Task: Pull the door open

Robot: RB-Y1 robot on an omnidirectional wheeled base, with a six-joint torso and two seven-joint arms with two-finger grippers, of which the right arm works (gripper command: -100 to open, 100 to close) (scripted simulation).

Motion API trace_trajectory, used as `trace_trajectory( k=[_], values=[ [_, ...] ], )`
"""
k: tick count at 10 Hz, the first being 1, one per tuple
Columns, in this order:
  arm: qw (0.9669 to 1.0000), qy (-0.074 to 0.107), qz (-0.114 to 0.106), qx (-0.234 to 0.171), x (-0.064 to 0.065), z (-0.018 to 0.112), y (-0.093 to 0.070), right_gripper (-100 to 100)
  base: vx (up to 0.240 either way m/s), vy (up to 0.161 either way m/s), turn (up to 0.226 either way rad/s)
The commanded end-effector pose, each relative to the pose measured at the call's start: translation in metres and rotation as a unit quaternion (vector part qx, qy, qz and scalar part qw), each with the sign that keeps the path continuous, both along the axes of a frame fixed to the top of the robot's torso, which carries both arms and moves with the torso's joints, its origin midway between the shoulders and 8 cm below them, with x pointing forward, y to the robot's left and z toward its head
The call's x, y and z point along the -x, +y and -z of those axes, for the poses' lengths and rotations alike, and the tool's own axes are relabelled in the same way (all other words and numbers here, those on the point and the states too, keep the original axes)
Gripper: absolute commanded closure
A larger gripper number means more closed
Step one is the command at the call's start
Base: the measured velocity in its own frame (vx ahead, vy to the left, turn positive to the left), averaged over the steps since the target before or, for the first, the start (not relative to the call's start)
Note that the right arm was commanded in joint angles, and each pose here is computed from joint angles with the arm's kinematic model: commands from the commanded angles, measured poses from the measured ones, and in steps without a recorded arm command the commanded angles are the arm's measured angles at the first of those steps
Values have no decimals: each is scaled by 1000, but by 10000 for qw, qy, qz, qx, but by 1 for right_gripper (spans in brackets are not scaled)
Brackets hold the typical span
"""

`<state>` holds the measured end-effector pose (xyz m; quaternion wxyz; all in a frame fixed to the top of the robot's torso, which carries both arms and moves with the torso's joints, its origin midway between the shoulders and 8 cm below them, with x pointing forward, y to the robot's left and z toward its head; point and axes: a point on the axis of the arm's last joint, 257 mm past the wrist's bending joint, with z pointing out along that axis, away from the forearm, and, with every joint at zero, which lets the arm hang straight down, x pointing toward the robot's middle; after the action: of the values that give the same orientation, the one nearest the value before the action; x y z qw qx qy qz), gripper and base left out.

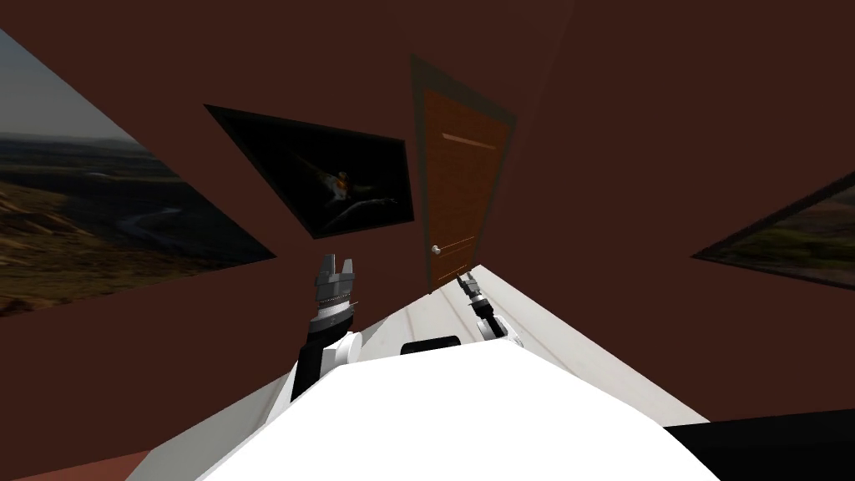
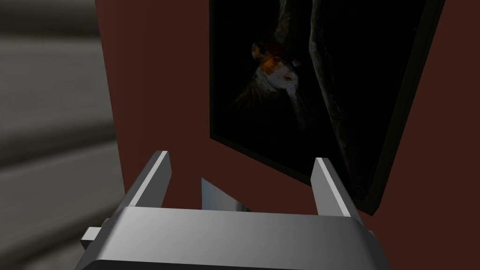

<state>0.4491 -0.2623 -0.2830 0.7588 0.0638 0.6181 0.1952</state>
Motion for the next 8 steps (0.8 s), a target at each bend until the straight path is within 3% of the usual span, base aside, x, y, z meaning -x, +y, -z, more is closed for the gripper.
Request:
trace_trajectory(
  k=[1, 2, 8],
  values=[
    [9998, 70, -13, 204, -2, 11, 2, -100, 77, -57, 73],
    [9998, 82, -11, 203, -2, 12, 1, -100, 51, -34, 27],
    [9957, 345, -88, 856, -3, 49, 6, -100, 80, -37, 75]
  ],
)
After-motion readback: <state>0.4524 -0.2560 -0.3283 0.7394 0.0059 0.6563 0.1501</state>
